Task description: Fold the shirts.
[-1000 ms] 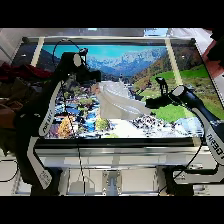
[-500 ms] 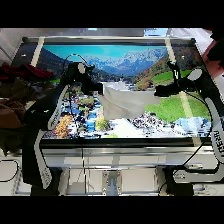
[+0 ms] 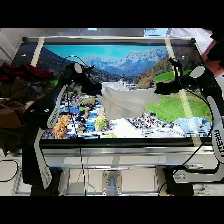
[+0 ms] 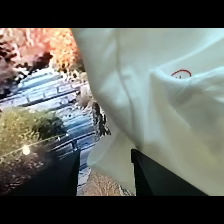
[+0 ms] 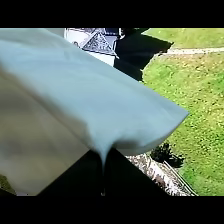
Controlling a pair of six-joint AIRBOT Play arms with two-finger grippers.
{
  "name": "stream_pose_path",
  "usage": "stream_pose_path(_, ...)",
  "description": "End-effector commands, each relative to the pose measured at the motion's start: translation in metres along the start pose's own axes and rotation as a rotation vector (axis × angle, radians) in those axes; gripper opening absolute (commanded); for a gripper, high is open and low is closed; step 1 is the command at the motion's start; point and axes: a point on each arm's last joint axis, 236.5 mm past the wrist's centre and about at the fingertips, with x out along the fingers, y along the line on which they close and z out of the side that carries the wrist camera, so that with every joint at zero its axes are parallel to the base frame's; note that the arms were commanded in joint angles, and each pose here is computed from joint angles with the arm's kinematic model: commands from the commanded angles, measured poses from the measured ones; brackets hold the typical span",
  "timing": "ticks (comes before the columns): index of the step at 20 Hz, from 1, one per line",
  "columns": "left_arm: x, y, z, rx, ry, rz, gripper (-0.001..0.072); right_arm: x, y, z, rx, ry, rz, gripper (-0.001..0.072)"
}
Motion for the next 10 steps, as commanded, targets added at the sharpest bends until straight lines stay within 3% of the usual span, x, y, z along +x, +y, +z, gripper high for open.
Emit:
stream_pose_path(1, 0.003, -0.004, -0.006, 0.000, 0.029, -0.028, 0.0375, 0.000, 0.003, 0.001, 0.008, -0.005, 0.011, 0.0030)
stream_pose_path(10, 0.014, -0.005, -0.015, -0.014, 0.073, -0.048, 0.0373, 0.000, 0.002, 0.004, 0.007, -0.016, 0.008, 0.0030)
